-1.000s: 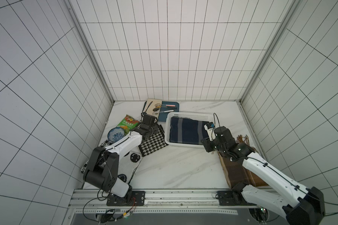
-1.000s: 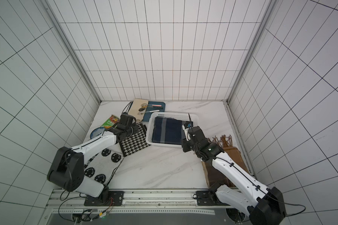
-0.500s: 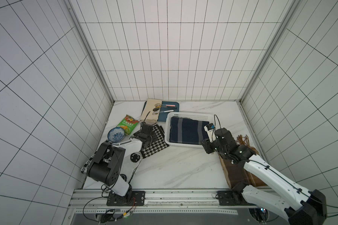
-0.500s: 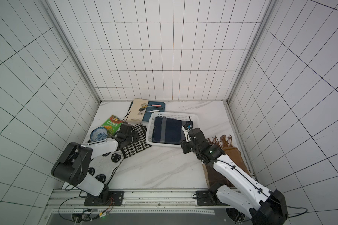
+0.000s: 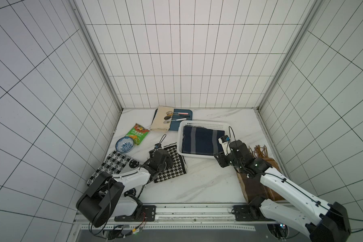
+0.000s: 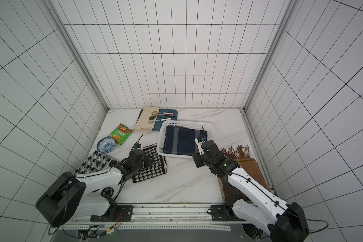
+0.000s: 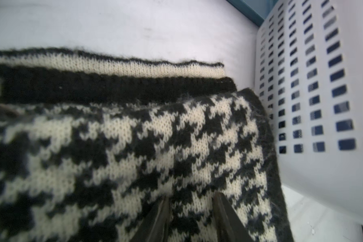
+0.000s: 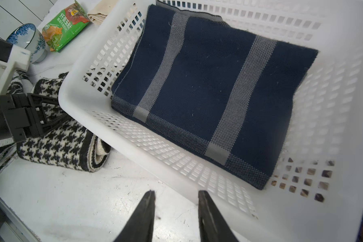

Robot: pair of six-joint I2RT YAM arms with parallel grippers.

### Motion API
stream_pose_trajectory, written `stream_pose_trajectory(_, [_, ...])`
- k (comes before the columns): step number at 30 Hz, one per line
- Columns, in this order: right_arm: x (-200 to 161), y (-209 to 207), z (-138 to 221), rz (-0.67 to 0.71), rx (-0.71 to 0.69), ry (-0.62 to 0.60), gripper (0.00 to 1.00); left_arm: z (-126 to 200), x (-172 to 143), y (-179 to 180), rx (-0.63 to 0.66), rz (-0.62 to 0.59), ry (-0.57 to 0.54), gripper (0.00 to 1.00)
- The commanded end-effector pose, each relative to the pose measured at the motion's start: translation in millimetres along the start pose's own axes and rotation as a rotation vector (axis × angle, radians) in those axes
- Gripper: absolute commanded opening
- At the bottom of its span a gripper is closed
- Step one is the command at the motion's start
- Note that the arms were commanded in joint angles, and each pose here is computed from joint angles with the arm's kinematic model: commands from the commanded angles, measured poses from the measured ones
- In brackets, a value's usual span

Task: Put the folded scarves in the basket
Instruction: Move the scarf to the center of the board.

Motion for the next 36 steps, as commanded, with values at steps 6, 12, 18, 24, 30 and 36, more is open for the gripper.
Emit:
stream_pose_trajectory(6, [-13.0, 15.3, -3.6, -0.023, 0.123, 0.005, 0.4, 12.5, -102.4, -4.0, 0.085, -0.141, 0.164, 0.39])
stream_pose_trajectory(12, [-24.9, 7.7, -22.9, -0.033, 0.074, 0.051, 0.4, 7.9, -111.6, 3.0, 0.108, -0.17, 0.178, 0.39])
stream_pose_trajectory(18, [-25.4, 14.5, -63.1, -0.038, 0.096, 0.154, 0.36, 7.5, -124.1, 4.6, 0.09, -0.19, 0.205, 0.38])
stream_pose_trajectory(24, [-15.2, 19.2, -75.6, -0.005, 0.081, 0.166, 0.35, 12.5, -127.1, 7.8, 0.075, -0.201, 0.208, 0.38])
stream_pose_trajectory(30, [-8.4, 23.5, -84.7, 0.015, 0.089, 0.166, 0.36, 19.6, -140.4, -2.3, 0.032, -0.242, 0.256, 0.38])
stream_pose_trajectory(36, [-11.9, 33.8, -98.1, 0.031, 0.109, 0.214, 0.37, 32.8, -142.5, -7.6, 0.01, -0.262, 0.234, 0.38])
Point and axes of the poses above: each gripper's point midway between its finger pads, its own z axis back along the fingers, its own y axis along the line the jaws close on, x = y × z, the point moved 4 cm from there along z, back along the fingers, and after that the axes turned 1 degree about z, right-handed, at the moved point
